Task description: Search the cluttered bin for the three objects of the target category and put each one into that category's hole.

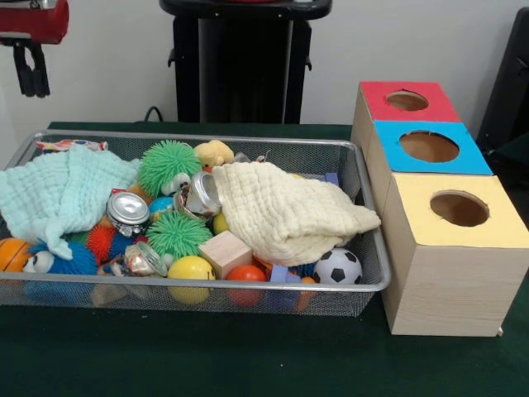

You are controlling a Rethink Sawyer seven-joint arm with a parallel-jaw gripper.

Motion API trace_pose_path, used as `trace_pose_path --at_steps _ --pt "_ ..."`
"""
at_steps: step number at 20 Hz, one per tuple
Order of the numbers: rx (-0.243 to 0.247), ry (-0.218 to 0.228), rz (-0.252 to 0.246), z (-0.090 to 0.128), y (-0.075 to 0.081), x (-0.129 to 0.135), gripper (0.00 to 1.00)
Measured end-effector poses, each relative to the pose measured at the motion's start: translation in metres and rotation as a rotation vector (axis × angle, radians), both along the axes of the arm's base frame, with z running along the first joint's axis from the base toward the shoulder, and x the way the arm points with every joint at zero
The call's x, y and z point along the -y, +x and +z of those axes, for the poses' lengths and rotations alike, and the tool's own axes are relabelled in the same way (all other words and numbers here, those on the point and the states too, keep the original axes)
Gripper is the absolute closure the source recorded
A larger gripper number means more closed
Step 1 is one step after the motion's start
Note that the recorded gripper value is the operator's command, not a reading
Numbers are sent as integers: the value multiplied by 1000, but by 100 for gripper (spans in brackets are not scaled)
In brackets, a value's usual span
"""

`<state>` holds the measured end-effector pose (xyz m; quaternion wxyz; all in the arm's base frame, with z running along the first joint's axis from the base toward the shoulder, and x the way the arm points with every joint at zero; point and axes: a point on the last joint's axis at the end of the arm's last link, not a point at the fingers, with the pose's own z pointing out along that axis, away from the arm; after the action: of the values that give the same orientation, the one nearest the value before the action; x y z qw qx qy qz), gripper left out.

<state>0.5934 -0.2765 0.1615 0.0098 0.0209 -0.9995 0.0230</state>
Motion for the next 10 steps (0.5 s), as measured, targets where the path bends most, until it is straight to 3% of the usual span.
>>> trace_pose_path --at_steps 3,4,10 --pt "-12 10 27 -2 6 -7 100" --pt "-15 14 35 -2 8 -9 0" --pt "-35 31 69 -1 15 -20 0"
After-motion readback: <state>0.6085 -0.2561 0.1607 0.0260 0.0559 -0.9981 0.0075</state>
